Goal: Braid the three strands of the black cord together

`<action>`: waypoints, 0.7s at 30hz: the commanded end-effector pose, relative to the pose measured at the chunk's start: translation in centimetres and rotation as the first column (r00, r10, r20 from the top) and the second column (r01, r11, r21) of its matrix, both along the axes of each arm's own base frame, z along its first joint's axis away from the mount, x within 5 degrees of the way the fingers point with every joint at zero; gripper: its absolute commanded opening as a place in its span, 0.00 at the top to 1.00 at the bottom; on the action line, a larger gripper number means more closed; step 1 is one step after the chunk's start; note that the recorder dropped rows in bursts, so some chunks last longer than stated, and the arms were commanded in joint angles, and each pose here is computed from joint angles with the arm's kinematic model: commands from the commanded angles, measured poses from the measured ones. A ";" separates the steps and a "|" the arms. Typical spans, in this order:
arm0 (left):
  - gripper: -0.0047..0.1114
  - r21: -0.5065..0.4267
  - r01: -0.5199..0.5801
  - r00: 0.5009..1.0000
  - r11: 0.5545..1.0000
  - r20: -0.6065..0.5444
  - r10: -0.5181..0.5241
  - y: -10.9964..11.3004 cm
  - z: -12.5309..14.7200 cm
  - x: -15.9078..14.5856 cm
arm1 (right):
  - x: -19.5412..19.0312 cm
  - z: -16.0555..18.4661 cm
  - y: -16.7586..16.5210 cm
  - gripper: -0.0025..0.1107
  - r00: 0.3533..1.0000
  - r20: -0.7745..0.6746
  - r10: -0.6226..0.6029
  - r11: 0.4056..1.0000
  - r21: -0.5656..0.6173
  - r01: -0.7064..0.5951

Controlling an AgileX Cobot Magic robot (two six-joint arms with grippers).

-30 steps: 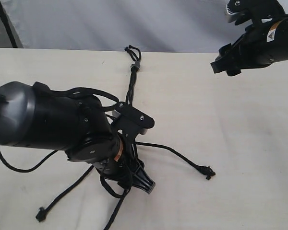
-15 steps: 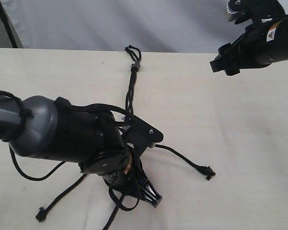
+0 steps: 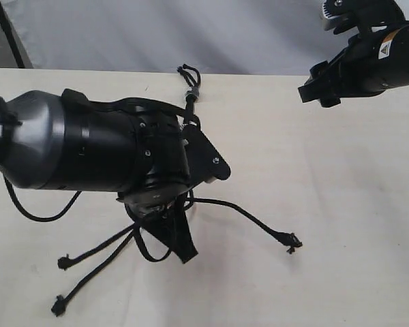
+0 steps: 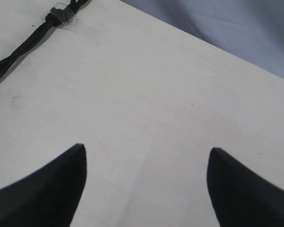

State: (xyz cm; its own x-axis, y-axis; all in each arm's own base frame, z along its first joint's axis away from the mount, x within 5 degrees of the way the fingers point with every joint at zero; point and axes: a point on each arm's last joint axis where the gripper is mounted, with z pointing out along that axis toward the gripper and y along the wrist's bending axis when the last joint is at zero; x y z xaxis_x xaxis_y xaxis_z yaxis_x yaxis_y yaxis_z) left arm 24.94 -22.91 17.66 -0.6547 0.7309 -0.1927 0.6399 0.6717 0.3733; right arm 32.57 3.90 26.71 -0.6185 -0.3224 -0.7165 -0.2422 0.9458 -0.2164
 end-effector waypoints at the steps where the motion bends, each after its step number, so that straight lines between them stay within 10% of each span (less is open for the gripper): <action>1: 0.96 0.150 0.099 0.992 0.984 0.061 -0.109 0.7 -0.6 0.7 | -0.1 0.2 -0.1 0.38 1.000 0.014 -0.009 1.000 0.014 0.009; 12: 0.96 0.141 0.045 0.999 0.989 0.002 -0.045 5.0 -5.9 3.1 | -0.1 0.2 -0.1 0.38 1.000 0.014 -0.010 1.000 0.016 0.010; 21: 0.96 -0.072 -0.052 0.988 0.996 -0.149 0.041 2.0 -6.8 0.3 | 0.0 0.3 -0.1 0.38 1.000 0.027 -0.006 1.000 0.020 0.006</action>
State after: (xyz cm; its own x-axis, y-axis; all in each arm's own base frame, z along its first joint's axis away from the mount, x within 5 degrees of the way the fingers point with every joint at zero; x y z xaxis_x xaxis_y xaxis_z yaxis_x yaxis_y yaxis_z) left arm 26.94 -19.05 11.57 -0.6793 0.7240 -0.1198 0.6495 0.6691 0.3612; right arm 32.61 3.94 26.76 -0.6141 -0.3166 -0.7230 -0.2398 0.9475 -0.2113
